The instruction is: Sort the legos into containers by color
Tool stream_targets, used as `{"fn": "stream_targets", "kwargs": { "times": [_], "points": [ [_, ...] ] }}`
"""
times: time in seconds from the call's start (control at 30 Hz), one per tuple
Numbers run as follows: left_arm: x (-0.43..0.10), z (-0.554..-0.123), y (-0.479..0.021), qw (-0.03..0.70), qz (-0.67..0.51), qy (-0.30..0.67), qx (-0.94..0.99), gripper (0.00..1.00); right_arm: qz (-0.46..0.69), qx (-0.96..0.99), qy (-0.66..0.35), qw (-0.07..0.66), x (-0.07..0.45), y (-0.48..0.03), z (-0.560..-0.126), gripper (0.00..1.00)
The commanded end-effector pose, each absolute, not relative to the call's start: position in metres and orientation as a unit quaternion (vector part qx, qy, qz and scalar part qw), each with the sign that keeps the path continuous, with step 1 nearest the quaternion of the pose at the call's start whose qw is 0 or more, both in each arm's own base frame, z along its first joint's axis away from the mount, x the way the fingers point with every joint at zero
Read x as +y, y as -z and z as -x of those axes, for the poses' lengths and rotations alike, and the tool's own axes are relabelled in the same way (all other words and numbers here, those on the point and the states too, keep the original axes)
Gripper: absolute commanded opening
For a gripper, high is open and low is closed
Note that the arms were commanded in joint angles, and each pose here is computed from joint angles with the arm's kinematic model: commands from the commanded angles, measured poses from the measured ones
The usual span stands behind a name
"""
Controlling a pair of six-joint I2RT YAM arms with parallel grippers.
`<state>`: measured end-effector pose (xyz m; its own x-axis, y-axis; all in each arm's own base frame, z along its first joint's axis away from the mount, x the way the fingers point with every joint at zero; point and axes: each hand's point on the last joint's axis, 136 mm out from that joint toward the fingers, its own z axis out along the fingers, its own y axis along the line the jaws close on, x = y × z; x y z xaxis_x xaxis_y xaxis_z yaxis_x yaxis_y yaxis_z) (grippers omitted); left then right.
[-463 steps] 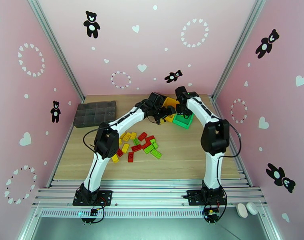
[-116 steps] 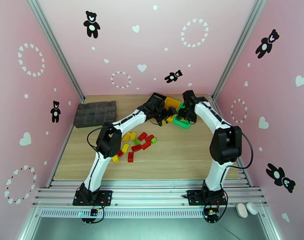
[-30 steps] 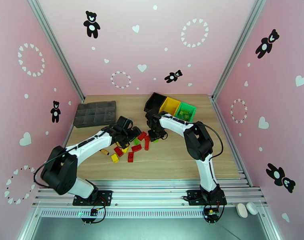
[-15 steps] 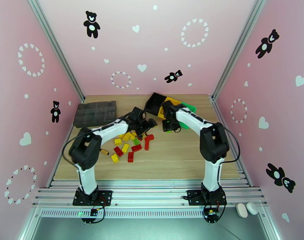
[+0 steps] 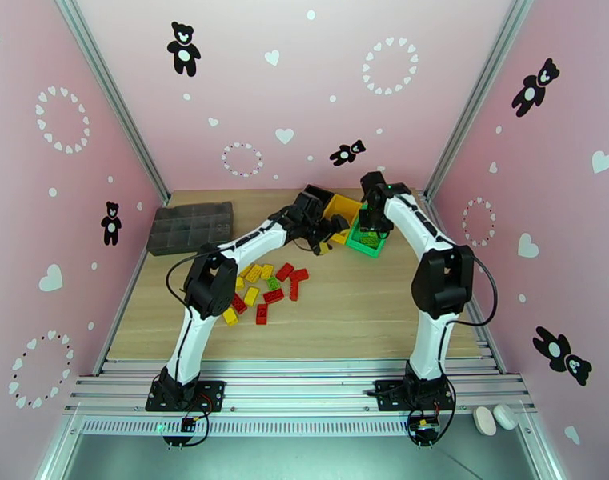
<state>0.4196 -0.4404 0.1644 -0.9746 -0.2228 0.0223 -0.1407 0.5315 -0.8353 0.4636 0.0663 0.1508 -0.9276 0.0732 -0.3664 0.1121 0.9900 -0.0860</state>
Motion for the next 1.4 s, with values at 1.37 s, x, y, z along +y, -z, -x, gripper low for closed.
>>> {"fn": "stream_targets", "kwargs": {
  "times": [1.37],
  "points": [
    [-0.232,-0.318,-0.074,0.089,0.154,0.085,0.980,0.73,0.105,0.987,-0.079,0.087,0.229,-0.094,-0.313,0.59]
  ]
}}
